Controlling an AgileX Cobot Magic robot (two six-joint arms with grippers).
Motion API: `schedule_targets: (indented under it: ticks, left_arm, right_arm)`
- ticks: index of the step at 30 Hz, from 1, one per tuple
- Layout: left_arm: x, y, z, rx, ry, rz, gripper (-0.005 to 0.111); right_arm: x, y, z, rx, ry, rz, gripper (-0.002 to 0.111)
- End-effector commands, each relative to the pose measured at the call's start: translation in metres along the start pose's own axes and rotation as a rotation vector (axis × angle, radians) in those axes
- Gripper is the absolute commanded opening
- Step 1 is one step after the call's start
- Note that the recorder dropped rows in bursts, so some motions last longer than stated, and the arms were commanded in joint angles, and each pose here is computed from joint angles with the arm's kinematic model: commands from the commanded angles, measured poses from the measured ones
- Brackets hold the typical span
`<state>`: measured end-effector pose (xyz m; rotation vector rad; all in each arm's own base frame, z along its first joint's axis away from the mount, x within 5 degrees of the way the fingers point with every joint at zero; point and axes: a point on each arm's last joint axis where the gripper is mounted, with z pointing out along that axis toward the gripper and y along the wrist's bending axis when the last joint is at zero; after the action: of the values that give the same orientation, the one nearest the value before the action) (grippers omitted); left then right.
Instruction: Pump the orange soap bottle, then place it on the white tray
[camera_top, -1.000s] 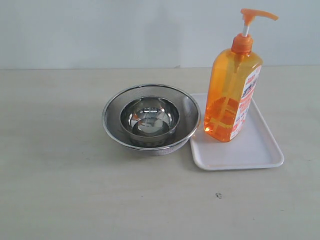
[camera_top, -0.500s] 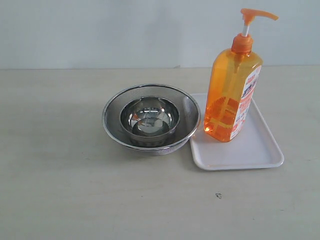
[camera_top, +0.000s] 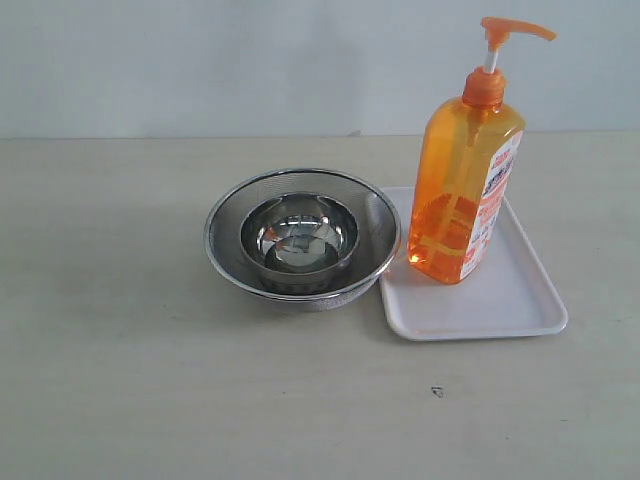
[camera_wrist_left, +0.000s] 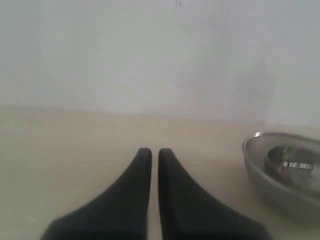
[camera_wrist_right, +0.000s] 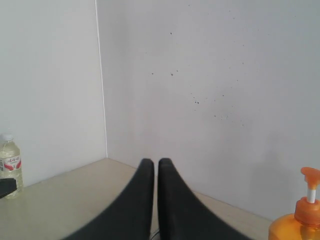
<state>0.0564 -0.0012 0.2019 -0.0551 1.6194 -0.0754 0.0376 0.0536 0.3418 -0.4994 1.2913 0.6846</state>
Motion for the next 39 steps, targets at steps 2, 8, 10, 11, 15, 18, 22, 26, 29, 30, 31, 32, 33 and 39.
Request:
schedule_targets:
  ticks: [2,8,10,11,15,18,22,26,29,30,31,32,33,39]
  left_arm:
    - [0.0204,0.0027,-0.0022,-0.027,0.215,0.088,0.005]
    - [0.0204,0.0031,-0.0022,-0.028,0.215,0.13,0.005]
    - [0.0204,0.0031,-0.0022,-0.028,0.215,0.13,0.005]
    - [0.0204,0.0031,-0.0022,-0.028,0.215,0.13,0.005]
    - [0.0204,0.0031,-0.0022,-0.028,0.215,0.13,0.005]
    - [0.0204,0.0031,-0.0022,-0.028,0.215,0.13,0.005]
    - [0.0204,0.0031,-0.0022,-0.028,0.215,0.13,0.005]
    - [0.0204,0.0031,-0.0022,-0.028,0.215,0.13,0.005]
    - [0.0204,0.0031,-0.0022,-0.028,0.215,0.13,0.005]
    - [0.0204,0.0031,-0.0022,-0.028,0.215,0.13,0.005]
    - [0.0204,0.0031,-0.0022,-0.028,0.215,0.13,0.005]
    - [0.0204,0.0031,-0.0022,-0.028,0.215,0.13,0.005]
    - [0.0204,0.0031,-0.0022,-0.028,0.215,0.13,0.005]
    - [0.0204,0.0031,-0.0022,-0.028,0.215,0.13,0.005]
  right_arm:
    - [0.0008,0.0003,-0.0011,0.002,-0.004,0.001,0.001]
    - [0.0008,0.0003,-0.0011,0.002,-0.004,0.001,0.001]
    - [0.0008,0.0003,-0.0011,0.002,-0.004,0.001,0.001]
    - [0.0008,0.0003,-0.0011,0.002,-0.004,0.001,0.001]
    - [0.0008,0.0003,-0.0011,0.002,-0.004,0.001,0.001]
    - [0.0008,0.0003,-0.0011,0.002,-0.004,0.001,0.001]
    - [0.0008,0.0003,-0.0011,0.002,-0.004,0.001,0.001]
    - [0.0008,0.0003,-0.0011,0.002,-0.004,0.001,0.001]
    - [0.0008,0.0003,-0.0011,0.002,-0.004,0.001,0.001]
    - [0.0008,0.0003,-0.0011,0.002,-0.004,0.001,0.001]
    - [0.0008,0.0003,-0.0011,0.002,-0.004,0.001,0.001]
    - [0.0008,0.0003,-0.0011,0.002,-0.004,0.001,0.001]
    - [0.0008,0.0003,-0.0011,0.002,-0.004,0.001,0.001]
    - [0.0005,-0.0012,-0.0012,0.018,-0.007,-0.022,0.001]
